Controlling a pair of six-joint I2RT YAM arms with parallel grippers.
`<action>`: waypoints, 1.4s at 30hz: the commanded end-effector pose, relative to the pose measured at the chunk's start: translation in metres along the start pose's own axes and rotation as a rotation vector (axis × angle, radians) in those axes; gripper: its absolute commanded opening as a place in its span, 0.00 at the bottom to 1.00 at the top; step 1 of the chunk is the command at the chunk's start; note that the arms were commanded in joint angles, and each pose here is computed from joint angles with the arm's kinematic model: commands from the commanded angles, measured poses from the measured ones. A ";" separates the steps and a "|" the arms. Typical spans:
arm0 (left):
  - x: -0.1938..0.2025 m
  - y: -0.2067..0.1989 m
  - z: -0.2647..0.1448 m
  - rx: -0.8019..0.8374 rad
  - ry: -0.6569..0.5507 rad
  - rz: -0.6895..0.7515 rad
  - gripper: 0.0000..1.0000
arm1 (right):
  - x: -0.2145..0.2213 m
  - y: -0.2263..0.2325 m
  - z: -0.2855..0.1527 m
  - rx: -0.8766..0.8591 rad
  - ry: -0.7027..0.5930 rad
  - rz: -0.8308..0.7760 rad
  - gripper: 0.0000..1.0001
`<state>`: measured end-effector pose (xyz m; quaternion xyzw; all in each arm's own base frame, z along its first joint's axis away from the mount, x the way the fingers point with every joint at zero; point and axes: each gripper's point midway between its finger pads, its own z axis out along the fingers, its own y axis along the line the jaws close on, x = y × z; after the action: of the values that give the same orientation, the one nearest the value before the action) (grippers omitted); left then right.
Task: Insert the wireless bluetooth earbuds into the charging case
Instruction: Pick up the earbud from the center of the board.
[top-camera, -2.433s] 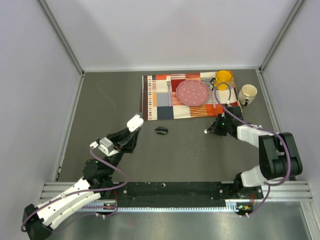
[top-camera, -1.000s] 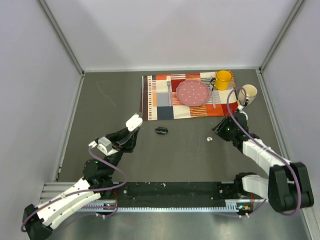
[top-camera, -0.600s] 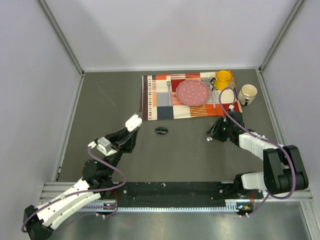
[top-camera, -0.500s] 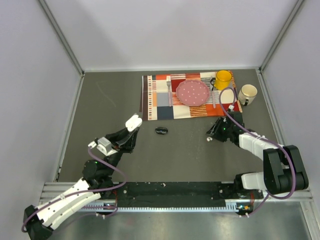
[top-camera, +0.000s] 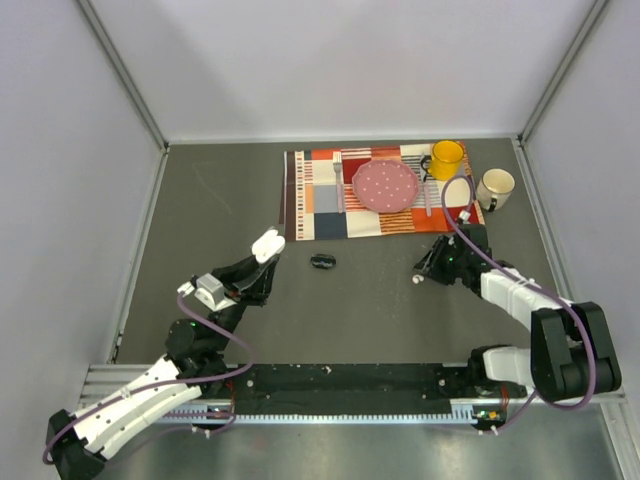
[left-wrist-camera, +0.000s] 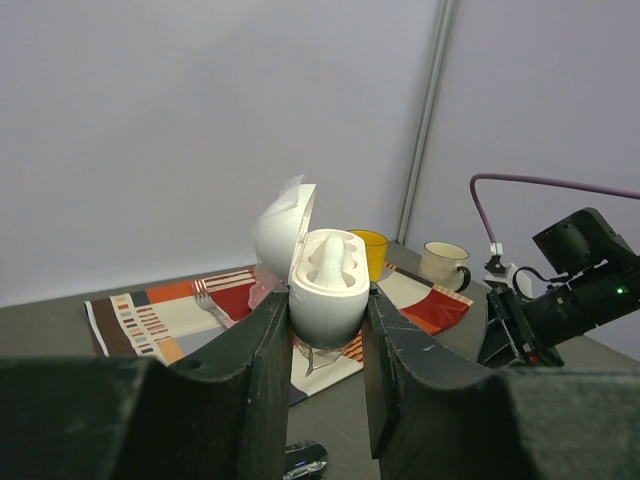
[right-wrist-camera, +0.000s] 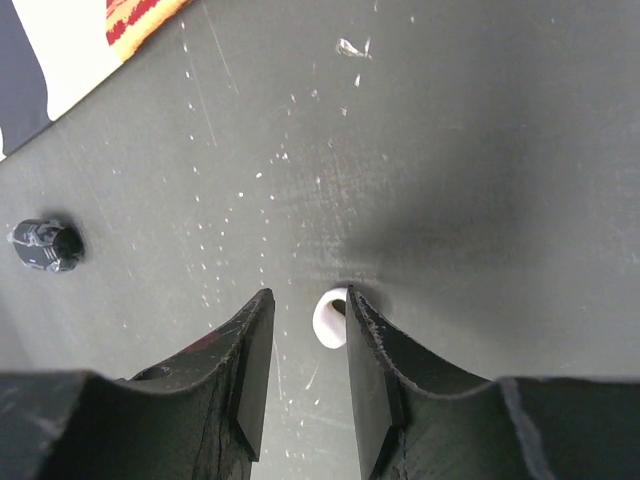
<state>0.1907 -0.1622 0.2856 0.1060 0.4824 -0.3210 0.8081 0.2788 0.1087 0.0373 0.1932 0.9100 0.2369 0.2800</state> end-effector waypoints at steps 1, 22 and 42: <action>-0.011 0.000 0.003 -0.003 -0.038 -0.010 0.00 | 0.001 -0.004 -0.006 0.017 -0.016 0.001 0.34; -0.008 -0.001 0.003 -0.003 -0.032 -0.014 0.00 | 0.020 -0.006 -0.005 0.043 0.017 0.001 0.30; -0.008 0.000 0.003 -0.008 -0.033 -0.015 0.00 | 0.006 -0.003 -0.013 0.055 -0.029 -0.094 0.28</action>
<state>0.1920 -0.1637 0.2835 0.1075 0.4860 -0.3199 0.8062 0.2508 0.1056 0.0268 0.1970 0.9213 0.2035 0.2663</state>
